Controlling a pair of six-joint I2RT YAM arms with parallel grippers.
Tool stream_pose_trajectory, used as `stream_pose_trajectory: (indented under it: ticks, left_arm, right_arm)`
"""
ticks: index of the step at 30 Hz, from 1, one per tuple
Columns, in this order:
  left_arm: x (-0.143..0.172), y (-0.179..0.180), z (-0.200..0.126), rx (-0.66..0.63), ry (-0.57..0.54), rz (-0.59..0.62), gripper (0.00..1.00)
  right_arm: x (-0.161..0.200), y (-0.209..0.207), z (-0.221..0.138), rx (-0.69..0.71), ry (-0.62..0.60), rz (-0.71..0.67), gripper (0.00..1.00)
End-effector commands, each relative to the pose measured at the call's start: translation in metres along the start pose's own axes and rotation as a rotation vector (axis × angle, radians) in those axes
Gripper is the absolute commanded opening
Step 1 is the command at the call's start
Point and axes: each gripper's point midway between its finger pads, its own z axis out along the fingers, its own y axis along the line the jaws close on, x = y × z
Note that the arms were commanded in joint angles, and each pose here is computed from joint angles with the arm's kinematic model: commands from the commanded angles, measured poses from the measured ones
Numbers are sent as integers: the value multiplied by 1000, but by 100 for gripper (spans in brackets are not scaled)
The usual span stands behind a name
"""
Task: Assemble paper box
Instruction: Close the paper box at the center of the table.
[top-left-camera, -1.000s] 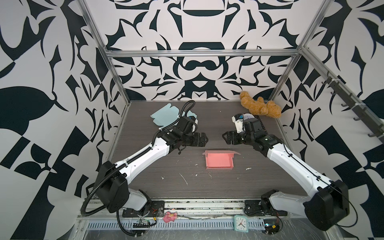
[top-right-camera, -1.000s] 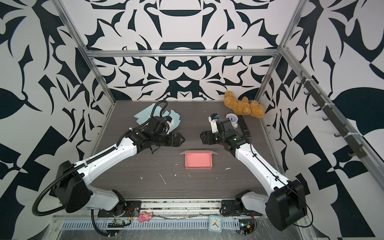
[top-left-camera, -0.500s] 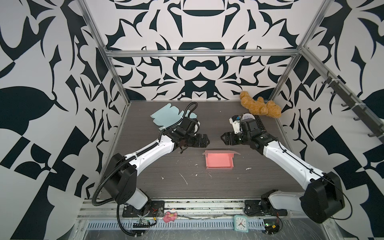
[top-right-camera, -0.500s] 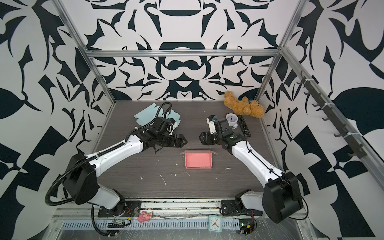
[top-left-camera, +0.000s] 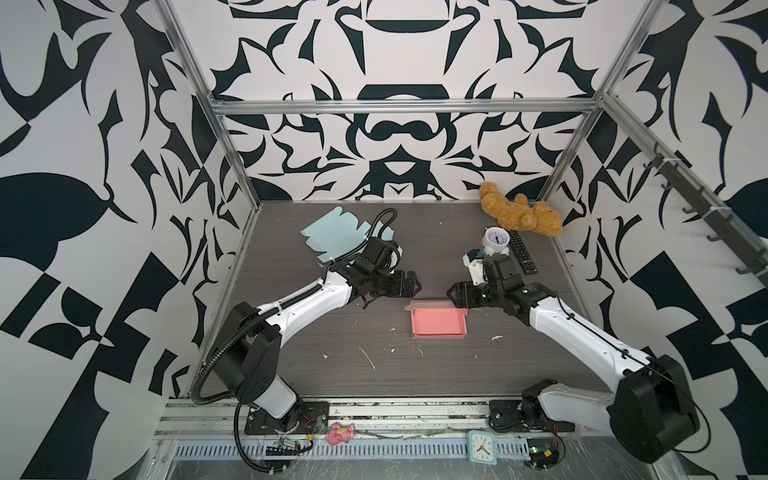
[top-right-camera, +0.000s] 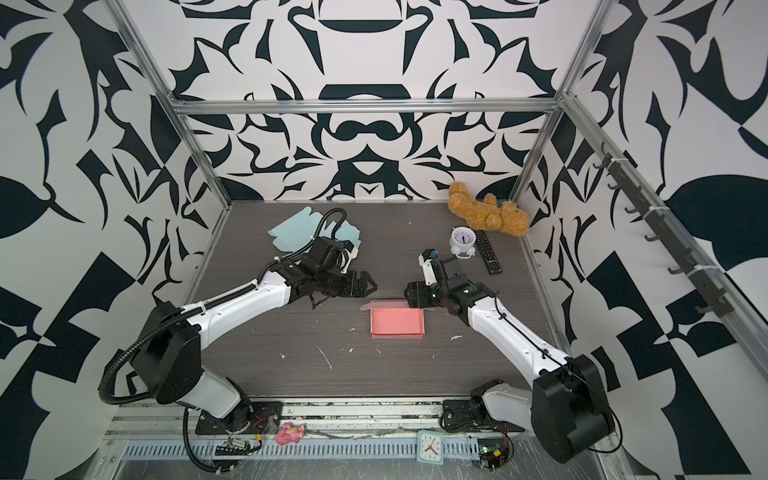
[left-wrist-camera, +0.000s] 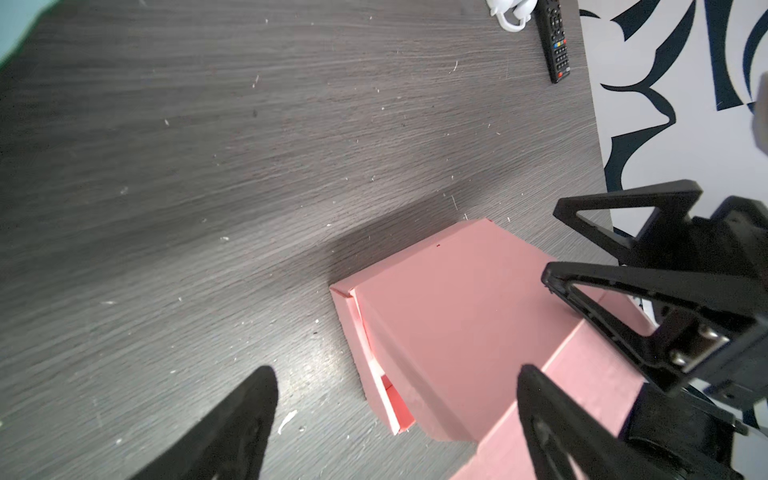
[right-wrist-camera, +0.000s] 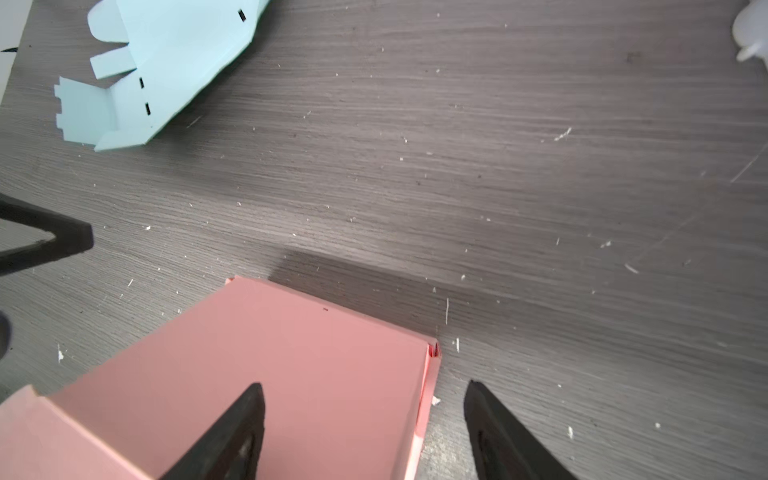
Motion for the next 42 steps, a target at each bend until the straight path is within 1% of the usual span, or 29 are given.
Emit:
stream_pose_trajectory:
  ticks: [1, 15, 22, 33, 38, 42]
  left_arm:
    - [16, 5, 11, 1, 43, -18, 90]
    - [40, 10, 21, -6, 71, -34, 87]
    - [48, 11, 26, -6, 83, -35, 86]
    - [59, 19, 33, -5, 92, -54, 86]
    - [62, 21, 34, -10, 95, -58, 86]
    - [63, 23, 35, -11, 98, -61, 86]
  right_arm:
    - [4, 1, -6, -11, -17, 24, 77]
    - [28, 3, -2, -36, 11, 70, 75]
    - [41, 8, 5, -23, 30, 59, 75]
    - [55, 9, 6, 10, 31, 57, 75]
    - [55, 6, 0, 30, -3, 58, 78]
    - [59, 5, 0, 37, 12, 57, 79]
